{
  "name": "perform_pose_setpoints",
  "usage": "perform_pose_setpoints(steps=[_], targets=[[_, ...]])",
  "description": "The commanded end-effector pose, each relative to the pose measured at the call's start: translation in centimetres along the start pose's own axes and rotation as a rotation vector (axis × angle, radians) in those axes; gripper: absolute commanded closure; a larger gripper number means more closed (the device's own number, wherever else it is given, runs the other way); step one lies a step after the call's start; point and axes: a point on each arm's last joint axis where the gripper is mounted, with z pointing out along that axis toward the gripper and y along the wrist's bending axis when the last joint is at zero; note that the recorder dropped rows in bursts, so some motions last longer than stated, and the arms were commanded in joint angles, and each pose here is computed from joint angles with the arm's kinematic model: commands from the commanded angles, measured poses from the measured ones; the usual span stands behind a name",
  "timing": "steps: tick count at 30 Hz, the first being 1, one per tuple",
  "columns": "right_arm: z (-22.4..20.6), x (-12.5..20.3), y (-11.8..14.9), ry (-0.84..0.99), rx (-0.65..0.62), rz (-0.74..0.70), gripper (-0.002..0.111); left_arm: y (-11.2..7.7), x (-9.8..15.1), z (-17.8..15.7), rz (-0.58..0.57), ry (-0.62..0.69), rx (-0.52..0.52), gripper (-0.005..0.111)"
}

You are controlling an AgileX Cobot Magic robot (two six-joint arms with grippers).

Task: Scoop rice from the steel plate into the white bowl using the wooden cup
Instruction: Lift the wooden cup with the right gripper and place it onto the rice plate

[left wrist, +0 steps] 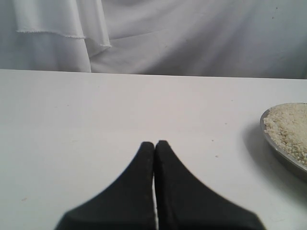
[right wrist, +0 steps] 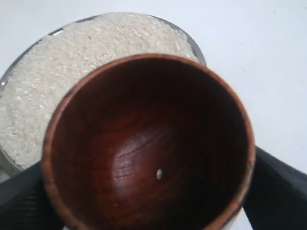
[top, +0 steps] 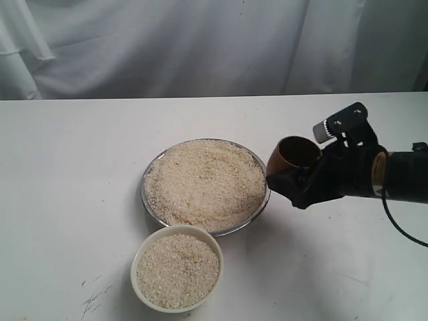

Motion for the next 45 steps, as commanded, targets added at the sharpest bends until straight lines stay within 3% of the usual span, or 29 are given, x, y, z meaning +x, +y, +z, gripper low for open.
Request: perform_pose_setpoints(steps=[1,6,10,17,34,40,45], targets=[[1.0,-2.1,1.5,-0.005,-0.018,-0.091,0.108,0.0,0.1,0.0,-0.004,-0.007,0.002,0.107],[2.2,-3.7,2.3,0.06,0.07,-0.17,0.108,0.0,0.1,0.0,-0.004,-0.007,0.002,0.107],[3.4,-4.9,2.8,0.047,0.062,-0.201,0.108,0.0,0.1,0.0,-0.004,-0.007,0.002,0.107],[5.6,-4.4,2.8,0.128,0.107,-0.221,0.108,0.0,0.1,0.0,-0.004,-0.007,0.002,0.107],[7.2,-3.0,3.3,0.124,0.009,-0.199,0.106,0.0,0.1,0.0,-0.004,-0.007,0.002,0.107],[7.4,-2.9,3.3,0.125,0.002,-0.197,0.085,0.0,0.1,0.0,-0.004,-0.007,0.002,0.107],[7.7,-2.8,3.7,0.097,-0.05,-0.185,0.05,0.0,0.1,0.0,-0.004,-0.007,0.002,0.107]])
